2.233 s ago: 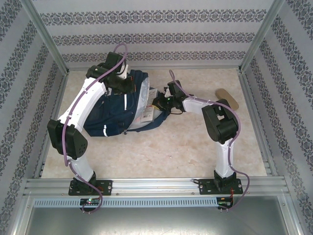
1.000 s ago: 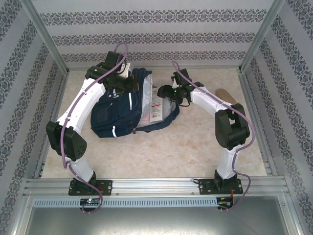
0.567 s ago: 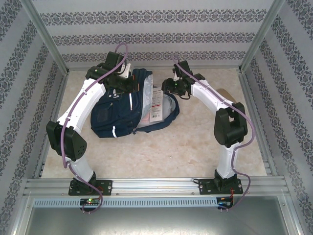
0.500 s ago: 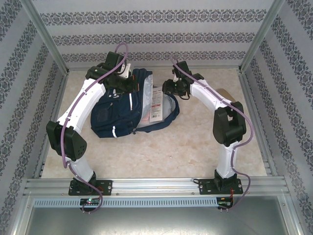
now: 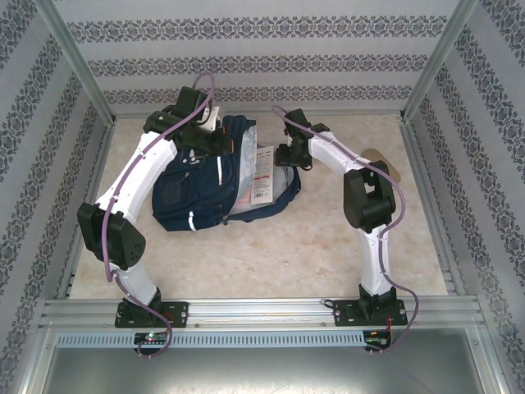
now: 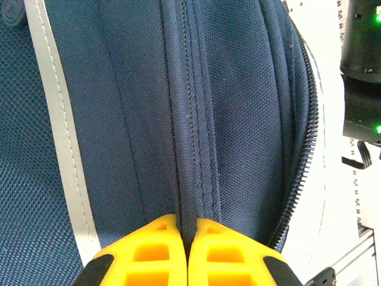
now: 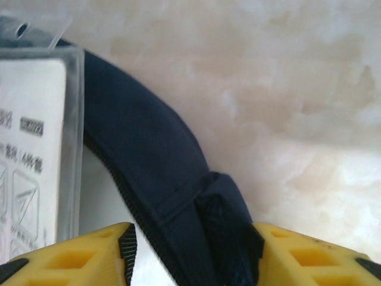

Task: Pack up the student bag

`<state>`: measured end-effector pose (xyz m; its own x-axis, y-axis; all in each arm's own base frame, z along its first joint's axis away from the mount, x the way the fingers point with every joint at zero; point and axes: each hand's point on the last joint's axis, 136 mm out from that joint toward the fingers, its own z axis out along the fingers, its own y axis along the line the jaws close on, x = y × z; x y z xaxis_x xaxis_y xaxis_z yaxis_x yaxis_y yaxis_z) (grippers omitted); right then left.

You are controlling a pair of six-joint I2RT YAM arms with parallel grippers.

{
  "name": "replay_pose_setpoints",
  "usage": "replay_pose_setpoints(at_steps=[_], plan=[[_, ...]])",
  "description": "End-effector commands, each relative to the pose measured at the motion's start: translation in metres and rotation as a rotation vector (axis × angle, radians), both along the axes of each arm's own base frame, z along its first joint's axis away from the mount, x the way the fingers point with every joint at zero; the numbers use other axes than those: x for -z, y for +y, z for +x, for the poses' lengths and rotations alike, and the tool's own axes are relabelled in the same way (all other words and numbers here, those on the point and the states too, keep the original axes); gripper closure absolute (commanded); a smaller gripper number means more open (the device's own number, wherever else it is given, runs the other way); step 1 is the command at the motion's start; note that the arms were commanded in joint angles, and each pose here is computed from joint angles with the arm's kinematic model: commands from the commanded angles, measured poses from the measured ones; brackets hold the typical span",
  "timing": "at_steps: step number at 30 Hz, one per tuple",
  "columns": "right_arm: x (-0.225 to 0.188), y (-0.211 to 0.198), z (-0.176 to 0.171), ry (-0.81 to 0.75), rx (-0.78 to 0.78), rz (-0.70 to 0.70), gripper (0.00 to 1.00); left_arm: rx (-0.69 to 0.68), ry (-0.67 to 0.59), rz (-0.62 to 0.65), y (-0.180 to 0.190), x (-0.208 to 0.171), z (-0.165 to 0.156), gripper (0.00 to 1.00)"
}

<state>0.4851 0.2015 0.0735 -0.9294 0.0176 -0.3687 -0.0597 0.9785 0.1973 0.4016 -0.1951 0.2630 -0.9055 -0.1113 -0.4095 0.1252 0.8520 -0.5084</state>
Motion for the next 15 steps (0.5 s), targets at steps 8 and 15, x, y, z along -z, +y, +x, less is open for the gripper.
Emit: replay_pose_setpoints(at_steps=[8, 15], plan=[[-0.009, -0.051, 0.03, -0.089, 0.215, -0.025, 0.96, 0.0, -0.166, 0.021, 0.015, -0.046, -0.01, 1.0], [-0.027, -0.055, 0.035, -0.078, 0.326, 0.259, 0.98, -0.02, -0.147, 0.024, 0.022, -0.034, -0.015, 1.0]])
